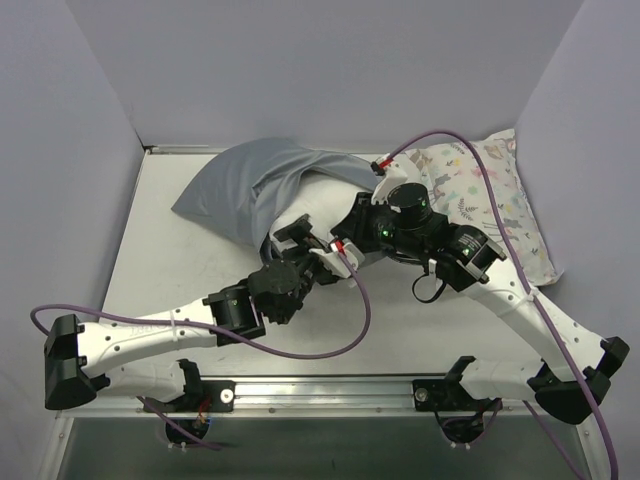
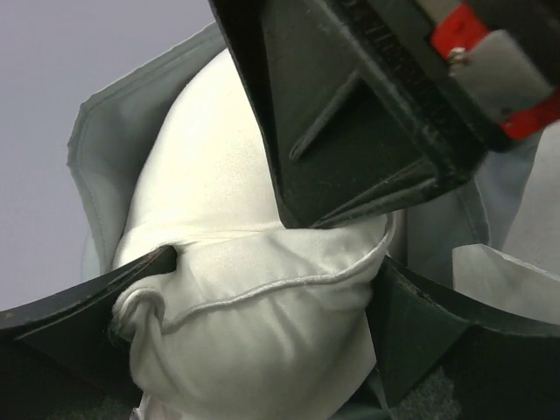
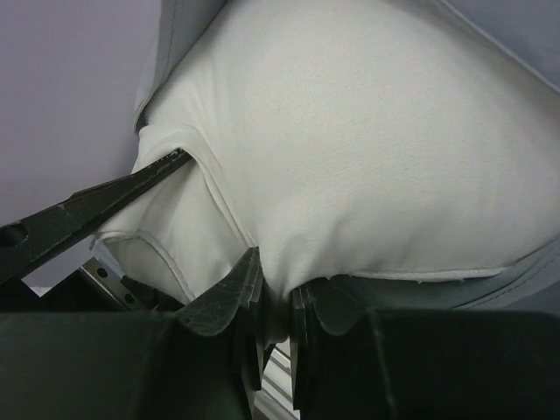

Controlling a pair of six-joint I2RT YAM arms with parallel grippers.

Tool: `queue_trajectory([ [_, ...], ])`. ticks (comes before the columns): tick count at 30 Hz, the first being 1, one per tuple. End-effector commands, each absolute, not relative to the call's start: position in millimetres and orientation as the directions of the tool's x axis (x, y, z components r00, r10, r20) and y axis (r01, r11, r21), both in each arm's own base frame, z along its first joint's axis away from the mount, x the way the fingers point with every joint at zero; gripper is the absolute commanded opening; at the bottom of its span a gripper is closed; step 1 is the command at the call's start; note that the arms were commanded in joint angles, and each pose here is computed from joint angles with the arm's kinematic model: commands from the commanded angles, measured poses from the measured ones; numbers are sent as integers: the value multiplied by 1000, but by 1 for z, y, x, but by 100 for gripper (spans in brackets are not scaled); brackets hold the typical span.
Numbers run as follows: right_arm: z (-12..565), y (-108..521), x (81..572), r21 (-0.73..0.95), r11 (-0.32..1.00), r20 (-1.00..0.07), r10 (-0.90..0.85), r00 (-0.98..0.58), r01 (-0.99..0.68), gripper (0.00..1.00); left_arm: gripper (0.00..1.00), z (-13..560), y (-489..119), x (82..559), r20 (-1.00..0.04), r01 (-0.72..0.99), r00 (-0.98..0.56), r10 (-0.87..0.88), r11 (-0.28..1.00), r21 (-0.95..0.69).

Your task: Remove the pillowcase from the pillow

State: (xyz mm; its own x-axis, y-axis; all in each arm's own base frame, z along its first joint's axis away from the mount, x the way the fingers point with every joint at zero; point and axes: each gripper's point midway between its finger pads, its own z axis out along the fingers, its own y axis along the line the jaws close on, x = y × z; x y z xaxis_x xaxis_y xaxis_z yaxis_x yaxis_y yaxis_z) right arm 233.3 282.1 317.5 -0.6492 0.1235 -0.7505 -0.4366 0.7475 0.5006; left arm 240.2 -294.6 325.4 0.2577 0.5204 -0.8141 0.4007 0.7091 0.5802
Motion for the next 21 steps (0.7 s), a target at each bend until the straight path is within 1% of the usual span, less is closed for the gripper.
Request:
queue_trajectory([
  [1, 380, 302, 205, 568, 590, -775, 149, -614, -573, 0, 95, 335, -290, 263, -863, 400, 226, 452, 765, 506],
  [2, 382, 303, 204, 569, 585, -776, 149, -613, -578, 0, 84, 329, -291, 266, -860, 403, 217, 462, 760, 510],
  [3, 384, 304, 202, 573, 578, -775, 150, -614, -581, 0, 62, 327, -291, 269, -861, 400, 204, 465, 764, 507],
  [4, 386, 304, 203, 573, 576, -776, 153, -612, -583, 0, 2, 326, -291, 272, -876, 395, 183, 446, 783, 481],
  [5, 387, 304, 203, 573, 576, -776, 153, -612, -583, 0, 0, 324, -289, 276, -883, 377, 165, 440, 799, 468],
  [9, 383, 298, 209, 549, 609, -789, 151, -595, -573, 0, 0, 329, -285, 273, -923, 379, 163, 348, 842, 384],
  [10, 381, 289, 216, 525, 655, -800, 161, -578, -543, 8, 0, 332, -282, 272, -944, 370, 145, 295, 869, 329],
  [11, 379, 282, 221, 501, 685, -812, 161, -560, -529, 19, 0, 338, -276, 272, -954, 362, 143, 263, 883, 298],
  [12, 380, 274, 225, 465, 714, -833, 152, -532, -524, 43, 0, 341, -272, 273, -962, 355, 130, 239, 895, 270],
  [13, 378, 255, 234, 420, 779, -852, 162, -497, -466, 52, 0, 343, -270, 273, -974, 346, 110, 199, 911, 225],
  [15, 381, 236, 238, 380, 823, -872, 167, -459, -422, 64, 0, 346, -265, 274, -980, 338, 86, 179, 920, 197],
  [18, 382, 201, 239, 318, 883, -904, 173, -392, -344, 69, 0, 353, -264, 273, -988, 337, 65, 139, 929, 153],
  [21, 368, 174, 246, 246, 938, -920, 148, -362, -243, 70, 0, 354, -264, 273, -992, 336, 48, 117, 933, 126],
])
